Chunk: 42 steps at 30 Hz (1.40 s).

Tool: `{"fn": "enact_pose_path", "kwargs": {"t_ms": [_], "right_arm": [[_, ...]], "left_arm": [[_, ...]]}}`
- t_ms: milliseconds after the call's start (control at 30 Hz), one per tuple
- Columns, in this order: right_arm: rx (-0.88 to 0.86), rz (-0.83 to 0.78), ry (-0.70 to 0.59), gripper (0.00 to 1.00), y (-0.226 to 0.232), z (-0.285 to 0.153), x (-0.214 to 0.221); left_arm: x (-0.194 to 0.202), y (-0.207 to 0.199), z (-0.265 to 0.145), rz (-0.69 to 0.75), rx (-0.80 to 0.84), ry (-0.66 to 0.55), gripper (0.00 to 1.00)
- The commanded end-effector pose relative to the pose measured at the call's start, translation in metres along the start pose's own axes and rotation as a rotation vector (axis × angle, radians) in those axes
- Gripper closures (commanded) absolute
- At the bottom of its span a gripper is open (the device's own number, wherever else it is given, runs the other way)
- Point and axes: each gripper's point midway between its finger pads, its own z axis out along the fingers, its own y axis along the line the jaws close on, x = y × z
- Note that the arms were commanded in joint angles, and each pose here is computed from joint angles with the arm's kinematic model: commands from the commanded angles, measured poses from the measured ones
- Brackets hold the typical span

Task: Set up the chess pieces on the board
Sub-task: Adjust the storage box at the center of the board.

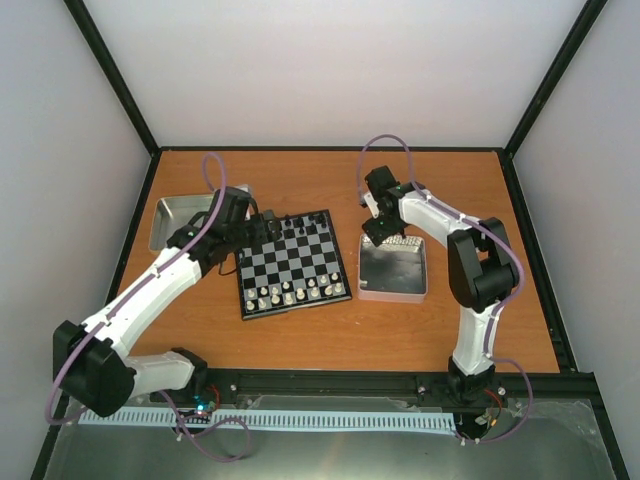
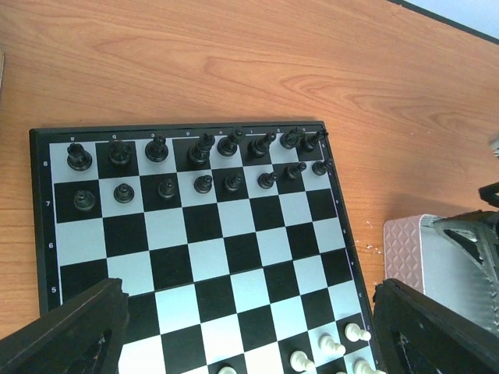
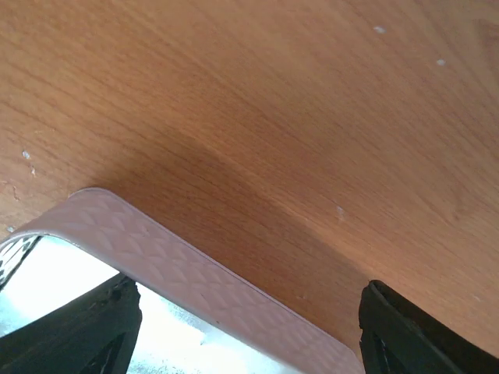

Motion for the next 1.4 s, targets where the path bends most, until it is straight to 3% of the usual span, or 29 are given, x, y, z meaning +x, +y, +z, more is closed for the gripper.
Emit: {"fn": "enact_pose_path", "kwargs": {"t_ms": [0, 133, 367, 600, 933, 1233, 1300, 1367], "right_arm": [[-0.088, -0.076, -0.024, 0.25, 0.011, 0.013, -0.007], [-0.112, -0.069, -0.002, 0.3, 0.011, 0.019, 0.001], [-0.113, 0.028, 0.036, 0.57, -0.005, 0.027, 0.009], [-0.084, 0.089, 0.083, 0.74, -0.01, 0.027, 0.026], [0.002, 0.201, 0.188, 0.85, -0.019, 0.024, 0.059], [0.068, 0.44, 0.291, 0.83, -0.016, 0.01, 0.104], [0.093, 0.489, 0.275, 0.77, -0.02, 0.002, 0.104], [0.087, 0.512, 0.236, 0.6, -0.022, -0.008, 0.094]], "left_arm": [[-0.022, -0.012, -0.01, 0.035, 0.038, -0.055, 0.13], [-0.023, -0.012, -0.011, 0.043, 0.031, -0.058, 0.13], [-0.023, -0.012, -0.008, 0.058, 0.026, -0.051, 0.13], [-0.024, -0.013, -0.003, 0.075, 0.025, -0.045, 0.13], [-0.023, -0.017, 0.004, 0.089, 0.029, -0.03, 0.13], [-0.025, -0.018, 0.007, 0.098, 0.028, -0.025, 0.13], [-0.025, -0.018, 0.007, 0.099, 0.029, -0.025, 0.13], [-0.025, -0.019, 0.007, 0.099, 0.033, -0.025, 0.13]]}}
